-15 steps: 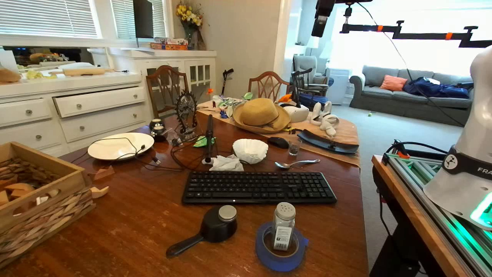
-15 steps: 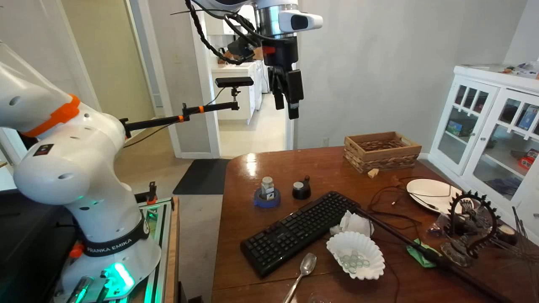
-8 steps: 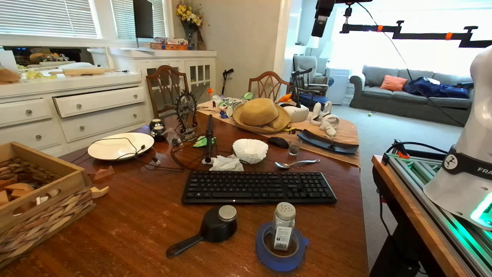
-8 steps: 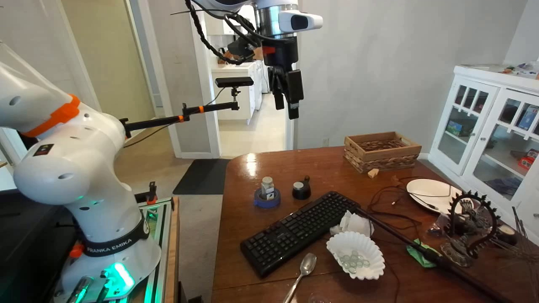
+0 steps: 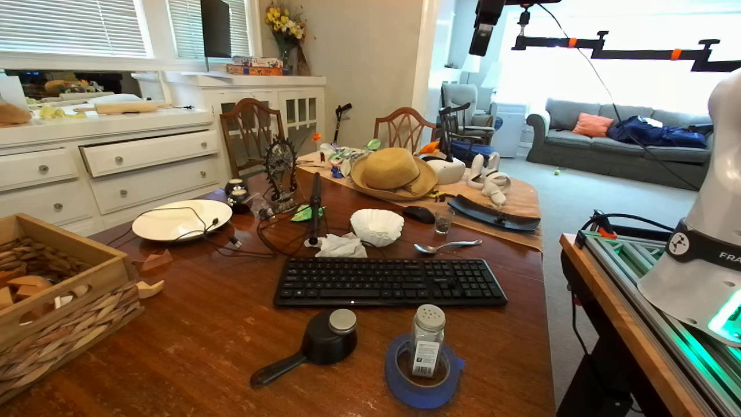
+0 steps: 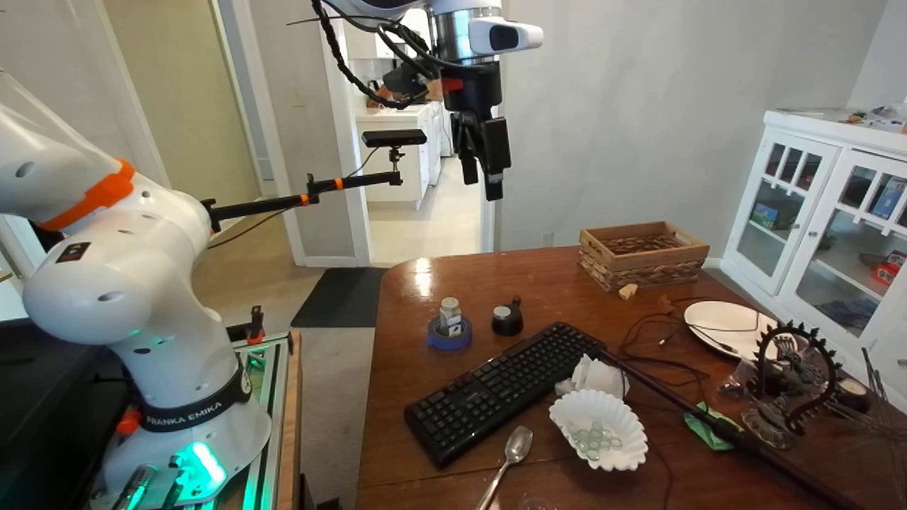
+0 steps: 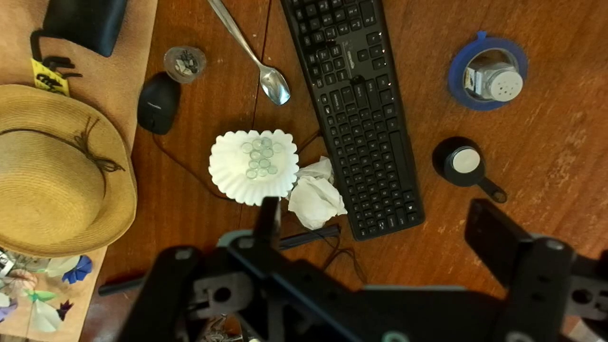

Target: Remove the silver lid from the black pot, put the lid on the container and put the black pot in an upright position

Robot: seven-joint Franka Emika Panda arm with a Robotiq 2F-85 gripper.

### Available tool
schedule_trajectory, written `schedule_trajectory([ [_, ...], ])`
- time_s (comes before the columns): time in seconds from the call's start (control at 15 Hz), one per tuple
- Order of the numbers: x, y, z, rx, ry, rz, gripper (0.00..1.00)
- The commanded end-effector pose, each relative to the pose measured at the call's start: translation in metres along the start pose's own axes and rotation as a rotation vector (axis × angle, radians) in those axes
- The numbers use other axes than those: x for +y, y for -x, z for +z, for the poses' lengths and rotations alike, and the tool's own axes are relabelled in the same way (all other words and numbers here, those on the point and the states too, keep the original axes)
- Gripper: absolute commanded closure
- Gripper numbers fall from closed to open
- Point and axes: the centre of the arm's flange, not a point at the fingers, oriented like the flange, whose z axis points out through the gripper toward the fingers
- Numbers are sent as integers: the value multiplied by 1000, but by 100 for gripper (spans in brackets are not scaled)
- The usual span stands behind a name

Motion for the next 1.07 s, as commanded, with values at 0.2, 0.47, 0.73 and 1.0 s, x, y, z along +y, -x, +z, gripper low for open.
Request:
schedule_trajectory([
  [0.2,-66,1,59,-76,-17,-155,0],
  [0.47,-110,-10,111,-116,5,-242,0],
  [0.73,-145,-20,165,-185,29,-292,0],
  [1.0,-149,-11,176,-208,46,-304,0],
])
